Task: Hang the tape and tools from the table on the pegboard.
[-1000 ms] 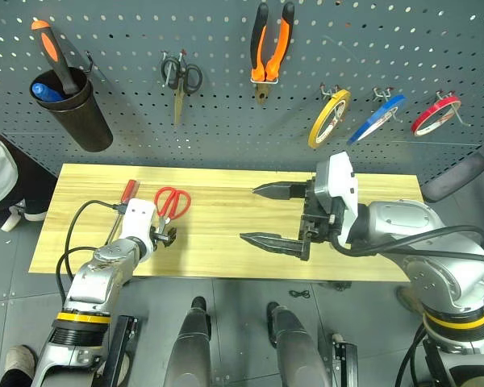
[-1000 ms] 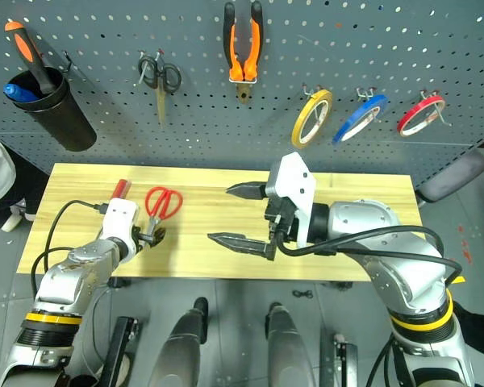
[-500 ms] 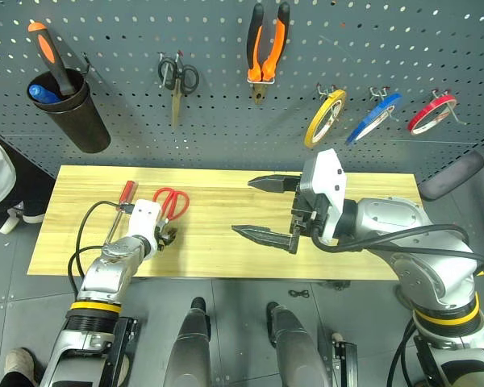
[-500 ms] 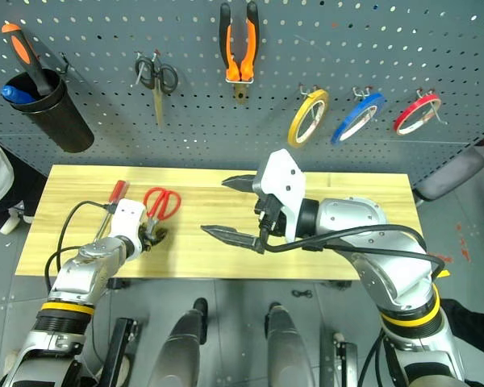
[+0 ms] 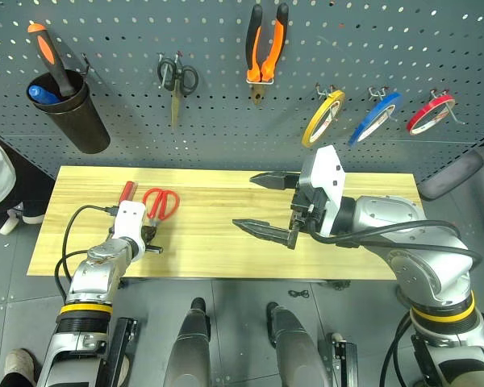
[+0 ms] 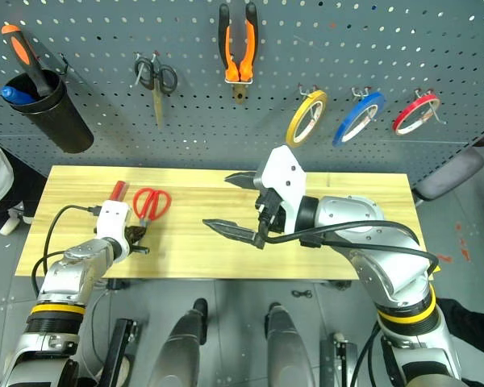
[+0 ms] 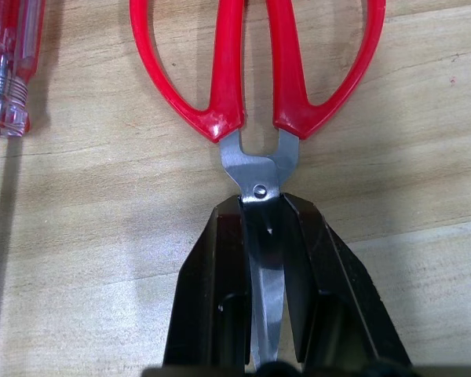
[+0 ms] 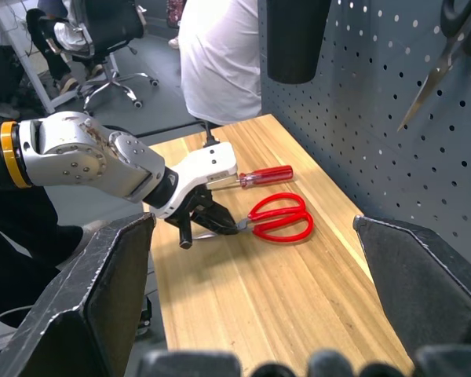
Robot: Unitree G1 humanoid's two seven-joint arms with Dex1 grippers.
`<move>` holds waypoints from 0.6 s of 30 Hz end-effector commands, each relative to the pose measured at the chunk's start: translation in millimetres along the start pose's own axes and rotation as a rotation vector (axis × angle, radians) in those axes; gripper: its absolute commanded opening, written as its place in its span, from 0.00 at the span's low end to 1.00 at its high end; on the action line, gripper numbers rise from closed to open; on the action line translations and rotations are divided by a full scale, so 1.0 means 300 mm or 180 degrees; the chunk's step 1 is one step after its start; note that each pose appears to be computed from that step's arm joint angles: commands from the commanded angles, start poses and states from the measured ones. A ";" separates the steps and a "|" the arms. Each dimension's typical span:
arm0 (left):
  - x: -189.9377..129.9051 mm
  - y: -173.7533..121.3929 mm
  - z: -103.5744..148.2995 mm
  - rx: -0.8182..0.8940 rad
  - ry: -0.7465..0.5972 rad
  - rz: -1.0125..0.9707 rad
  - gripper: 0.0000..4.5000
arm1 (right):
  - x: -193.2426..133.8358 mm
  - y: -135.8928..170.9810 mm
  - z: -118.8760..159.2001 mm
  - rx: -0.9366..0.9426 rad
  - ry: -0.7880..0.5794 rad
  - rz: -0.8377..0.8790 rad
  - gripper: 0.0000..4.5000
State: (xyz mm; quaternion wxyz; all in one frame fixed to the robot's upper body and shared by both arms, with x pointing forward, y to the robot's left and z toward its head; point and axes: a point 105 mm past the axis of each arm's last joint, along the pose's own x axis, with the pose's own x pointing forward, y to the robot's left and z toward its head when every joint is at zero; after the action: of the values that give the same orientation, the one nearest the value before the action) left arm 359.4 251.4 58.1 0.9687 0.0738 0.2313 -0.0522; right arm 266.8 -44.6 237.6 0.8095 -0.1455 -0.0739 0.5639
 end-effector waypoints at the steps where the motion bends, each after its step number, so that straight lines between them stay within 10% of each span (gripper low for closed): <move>1: -0.058 -0.055 0.038 0.0178 -0.0249 -0.0301 0.02 | -0.041 0.007 0.028 -0.0149 -0.0077 -0.0119 1.00; 18: -0.510 -0.370 0.320 0.0854 -0.2221 -0.1073 0.02 | -0.204 -0.020 0.166 -0.0570 -0.0577 -0.1013 1.00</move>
State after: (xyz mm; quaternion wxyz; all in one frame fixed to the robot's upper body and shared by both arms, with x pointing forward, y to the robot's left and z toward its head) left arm 260.9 142.8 175.4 0.9551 0.1249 -0.0517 -0.2637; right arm 247.9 -95.2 267.2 0.8737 -0.1484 -0.1619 0.4341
